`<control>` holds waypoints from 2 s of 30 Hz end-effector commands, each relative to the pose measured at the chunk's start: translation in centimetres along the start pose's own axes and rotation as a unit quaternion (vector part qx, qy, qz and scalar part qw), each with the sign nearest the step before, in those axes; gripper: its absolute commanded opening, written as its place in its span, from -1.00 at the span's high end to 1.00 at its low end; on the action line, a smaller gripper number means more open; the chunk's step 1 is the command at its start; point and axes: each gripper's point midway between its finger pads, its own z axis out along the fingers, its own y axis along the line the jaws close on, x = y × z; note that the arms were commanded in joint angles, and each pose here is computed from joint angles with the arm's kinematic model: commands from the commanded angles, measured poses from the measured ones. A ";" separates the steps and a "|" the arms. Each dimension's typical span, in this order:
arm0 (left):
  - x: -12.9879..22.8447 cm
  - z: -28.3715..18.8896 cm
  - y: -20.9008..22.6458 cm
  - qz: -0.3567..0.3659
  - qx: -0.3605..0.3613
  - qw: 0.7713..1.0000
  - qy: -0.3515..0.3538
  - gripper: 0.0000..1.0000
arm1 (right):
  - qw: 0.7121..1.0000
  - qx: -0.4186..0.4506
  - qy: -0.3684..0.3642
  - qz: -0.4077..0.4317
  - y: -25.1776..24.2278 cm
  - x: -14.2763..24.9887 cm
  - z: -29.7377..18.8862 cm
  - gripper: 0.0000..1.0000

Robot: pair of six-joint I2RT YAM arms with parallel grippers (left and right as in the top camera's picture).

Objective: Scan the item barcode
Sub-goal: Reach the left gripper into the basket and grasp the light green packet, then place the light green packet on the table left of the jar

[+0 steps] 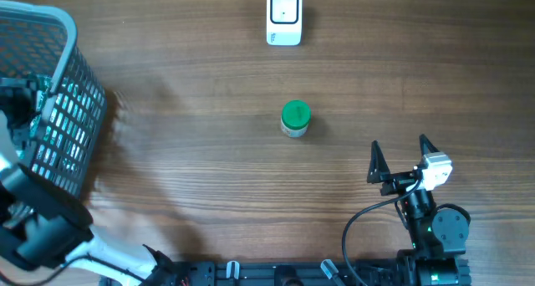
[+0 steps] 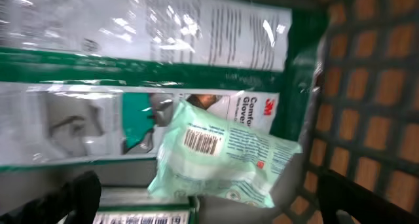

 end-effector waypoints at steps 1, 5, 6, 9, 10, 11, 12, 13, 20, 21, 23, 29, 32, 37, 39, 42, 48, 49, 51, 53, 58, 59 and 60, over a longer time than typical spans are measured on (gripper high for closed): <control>1.9 3.6 0.0 0.041 0.002 0.997 0.057 -1.00 | 1.000 0.005 -0.007 -0.005 -0.1 -0.3 0.0 -0.99; 3.5 5.9 0.1 0.091 0.004 0.991 0.095 -0.94 | 1.000 0.005 -0.007 -0.005 -0.1 -0.3 0.0 -0.99; 3.8 6.2 0.1 0.094 0.003 0.991 0.098 -0.95 | 1.000 0.005 -0.007 -0.005 -0.1 -0.3 0.0 -0.99; 4.3 6.6 -0.7 0.125 0.016 0.987 0.100 -0.94 | 1.000 0.005 -0.007 -0.005 -0.1 -0.3 0.0 -0.99; 4.5 6.6 -1.1 0.135 0.018 0.986 0.099 -0.82 | 1.000 0.005 -0.007 -0.005 -0.1 -0.3 0.0 -0.99; 4.9 6.7 -1.4 0.149 0.020 0.983 0.101 -0.73 | 1.000 0.005 -0.007 -0.005 -0.1 -0.3 0.0 -0.99; 5.2 6.8 -1.5 0.153 0.020 0.983 0.103 -0.64 | 1.000 0.005 -0.007 -0.005 -0.1 -0.3 0.0 -0.99; 5.5 6.9 -1.6 0.156 0.019 0.982 0.105 -0.51 | 1.000 0.005 -0.006 -0.005 -0.1 -0.3 0.0 -0.99; 7.0 7.7 -1.2 0.164 0.006 0.979 0.123 0.92 | 1.000 0.005 -0.006 -0.005 -0.1 -0.3 0.0 -1.00; 6.7 7.4 -1.3 0.162 0.008 0.979 0.120 0.92 | 1.000 0.005 -0.007 -0.005 -0.1 -0.3 0.0 -0.99; 5.7 6.0 -1.6 0.157 0.015 0.982 0.108 0.92 | 1.000 0.005 -0.006 -0.005 -0.1 -0.3 0.0 -0.99; 0.3 -4.3 -3.9 0.140 0.077 0.987 0.016 0.92 | 1.000 0.005 -0.007 -0.005 -0.1 -0.3 0.0 -0.99; -1.4 -12.3 -4.6 0.136 0.128 0.981 -0.058 0.92 | 1.000 0.005 -0.007 -0.005 -0.1 -0.3 0.0 -1.00; 1.2 -23.7 -4.7 0.115 0.227 0.961 -0.110 0.92 | 1.000 0.005 -0.007 -0.005 -0.1 -0.3 0.0 -0.99; 3.0 -27.2 -5.0 0.129 0.274 0.946 -0.115 0.92 | 1.000 0.005 -0.007 -0.005 -0.1 -0.3 0.0 -1.00; 6.9 -29.4 -5.0 0.162 0.303 0.935 -0.087 0.92 | 1.000 0.005 -0.007 -0.005 -0.1 -0.3 0.0 -1.00; 16.1 -25.4 -5.4 0.277 0.263 0.924 0.021 0.92 | 1.000 0.005 -0.007 -0.005 -0.1 -0.3 0.0 -1.00; 17.0 -24.3 -5.2 0.287 0.249 0.924 0.031 0.92 | 1.000 0.005 -0.007 -0.005 -0.1 -0.3 0.0 -0.99; 19.5 -21.0 -3.9 0.311 0.210 0.925 0.060 0.92 | 1.000 0.005 -0.007 -0.005 -0.1 -0.3 0.0 -0.99; 21.6 -18.2 -2.8 0.326 0.186 0.923 0.089 0.92 | 1.000 0.005 -0.007 -0.005 -0.1 -0.3 0.0 -0.99; 25.9 -11.6 -0.2 0.354 0.158 0.912 0.133 0.92 | 1.000 0.005 -0.007 -0.005 -0.1 -0.3 0.0 -0.99; 26.9 -10.4 0.4 0.362 0.156 0.908 0.140 0.92 | 1.000 0.005 -0.007 -0.005 -0.1 -0.3 0.0 -1.00; 27.6 -9.6 0.8 0.369 0.156 0.905 0.143 0.92 | 1.000 0.005 -0.006 -0.005 -0.1 -0.3 0.0 -0.99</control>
